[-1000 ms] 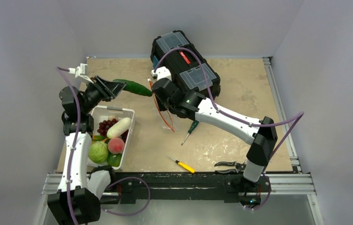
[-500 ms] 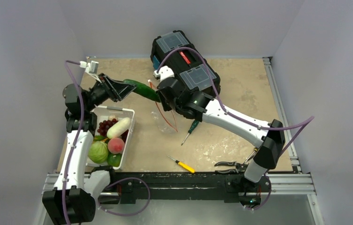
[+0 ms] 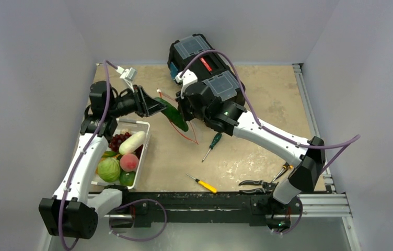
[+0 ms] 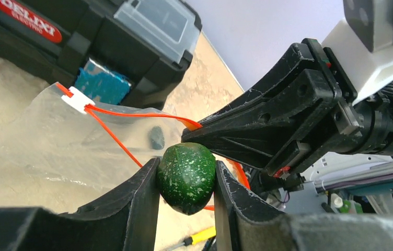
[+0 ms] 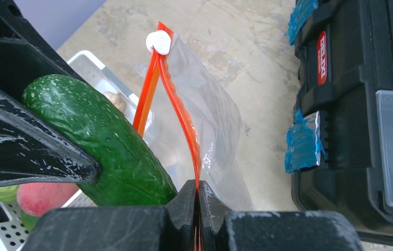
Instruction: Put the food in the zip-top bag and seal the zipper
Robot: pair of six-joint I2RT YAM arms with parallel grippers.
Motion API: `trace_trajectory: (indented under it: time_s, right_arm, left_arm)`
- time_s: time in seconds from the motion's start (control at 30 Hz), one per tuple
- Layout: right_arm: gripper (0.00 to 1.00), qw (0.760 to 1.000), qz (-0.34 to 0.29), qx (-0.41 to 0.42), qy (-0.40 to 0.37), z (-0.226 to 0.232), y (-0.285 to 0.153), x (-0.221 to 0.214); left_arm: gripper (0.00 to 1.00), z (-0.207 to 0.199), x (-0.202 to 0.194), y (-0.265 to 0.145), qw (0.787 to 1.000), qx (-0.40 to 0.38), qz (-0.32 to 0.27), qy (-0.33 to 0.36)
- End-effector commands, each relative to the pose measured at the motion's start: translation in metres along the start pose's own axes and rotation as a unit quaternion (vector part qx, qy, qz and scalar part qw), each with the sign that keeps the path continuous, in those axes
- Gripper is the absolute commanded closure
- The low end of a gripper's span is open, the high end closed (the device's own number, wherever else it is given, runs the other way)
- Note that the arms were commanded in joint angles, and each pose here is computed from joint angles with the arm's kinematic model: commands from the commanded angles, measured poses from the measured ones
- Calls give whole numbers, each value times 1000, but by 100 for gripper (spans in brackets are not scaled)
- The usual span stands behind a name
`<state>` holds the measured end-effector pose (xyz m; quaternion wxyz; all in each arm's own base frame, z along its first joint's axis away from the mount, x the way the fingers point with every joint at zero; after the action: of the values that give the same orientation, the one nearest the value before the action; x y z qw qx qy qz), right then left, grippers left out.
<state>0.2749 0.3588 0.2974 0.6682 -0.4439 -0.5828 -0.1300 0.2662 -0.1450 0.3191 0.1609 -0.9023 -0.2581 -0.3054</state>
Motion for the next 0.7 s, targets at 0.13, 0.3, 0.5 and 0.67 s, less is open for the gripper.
trace_trajectory:
  time_s: [0.13,0.3,0.5,0.67]
  right_arm:
    - [100,999,-26,38,19,15,-1,11]
    - [100,998,-23,43,37,20,7,12]
    - [100,997,-29,46,46,20,5,9]
    - [100,997,-29,50,48,22,6,8]
  left_arm:
    - [100,-23,4,22,995,44,86,-7]
    - [100,-16,-6,26,995,36,95,8]
    - [100,10,-26,28,992,61,113,18]
    - [100,21,-33,28,988,96,118,20]
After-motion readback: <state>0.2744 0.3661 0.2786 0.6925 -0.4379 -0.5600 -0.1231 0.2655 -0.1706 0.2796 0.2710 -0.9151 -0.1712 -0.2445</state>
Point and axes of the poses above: each gripper's point midway between its finger pads, its own y axis out along the fingers, its own z axis along the line the jaws close on, x = y × z, the point moved 3 cm from there along -y, back along the fingers, and after that the axes turned 12 degrees about -y, right-handed, at the moved point
